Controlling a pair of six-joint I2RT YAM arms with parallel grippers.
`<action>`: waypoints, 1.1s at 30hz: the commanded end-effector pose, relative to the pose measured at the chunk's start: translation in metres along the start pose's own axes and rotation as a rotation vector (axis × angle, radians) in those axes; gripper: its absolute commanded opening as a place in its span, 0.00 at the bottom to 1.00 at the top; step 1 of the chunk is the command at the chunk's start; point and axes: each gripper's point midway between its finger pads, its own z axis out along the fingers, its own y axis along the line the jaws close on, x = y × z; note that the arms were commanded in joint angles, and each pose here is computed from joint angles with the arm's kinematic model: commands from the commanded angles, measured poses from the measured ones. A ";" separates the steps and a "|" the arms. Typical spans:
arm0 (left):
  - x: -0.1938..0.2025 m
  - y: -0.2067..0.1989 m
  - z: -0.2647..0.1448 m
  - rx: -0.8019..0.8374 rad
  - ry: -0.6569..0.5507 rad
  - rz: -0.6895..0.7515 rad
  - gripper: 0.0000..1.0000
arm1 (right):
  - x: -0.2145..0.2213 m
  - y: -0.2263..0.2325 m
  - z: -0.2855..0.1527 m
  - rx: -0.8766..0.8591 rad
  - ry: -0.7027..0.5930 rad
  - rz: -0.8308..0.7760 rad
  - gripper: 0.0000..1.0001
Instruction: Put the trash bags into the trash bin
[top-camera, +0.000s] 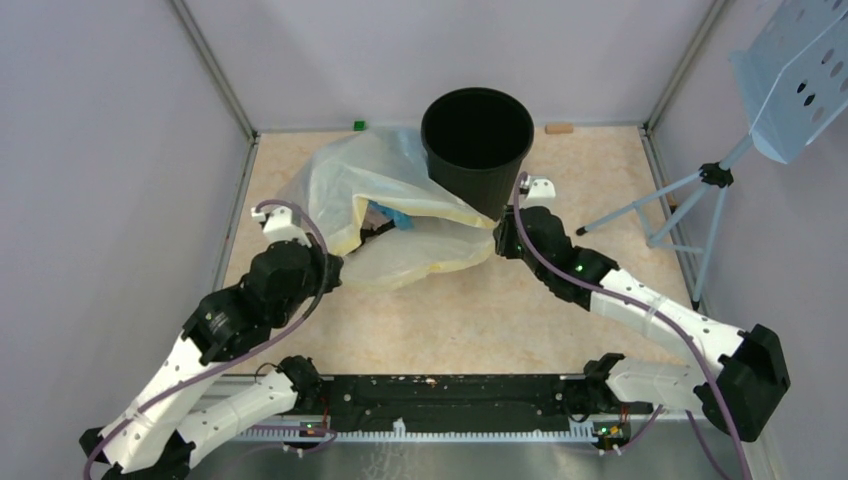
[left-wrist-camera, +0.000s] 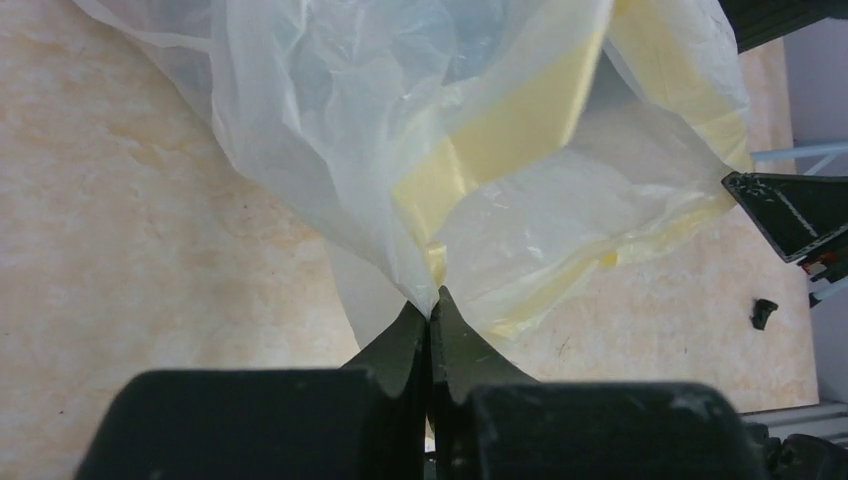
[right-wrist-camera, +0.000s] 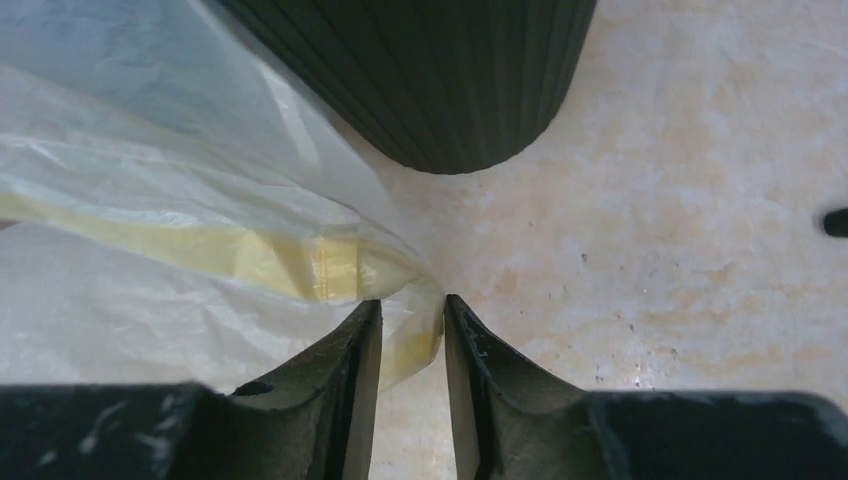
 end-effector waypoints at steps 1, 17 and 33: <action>0.010 -0.021 0.015 0.064 0.048 0.034 0.02 | -0.028 0.030 -0.018 -0.166 -0.056 0.006 0.33; 0.023 -0.039 0.023 0.160 0.083 0.040 0.02 | -0.010 0.111 -0.051 -0.337 -0.118 0.056 0.56; 0.010 -0.052 0.020 0.214 0.047 0.059 0.02 | 0.030 0.178 0.014 -0.386 -0.102 0.183 0.50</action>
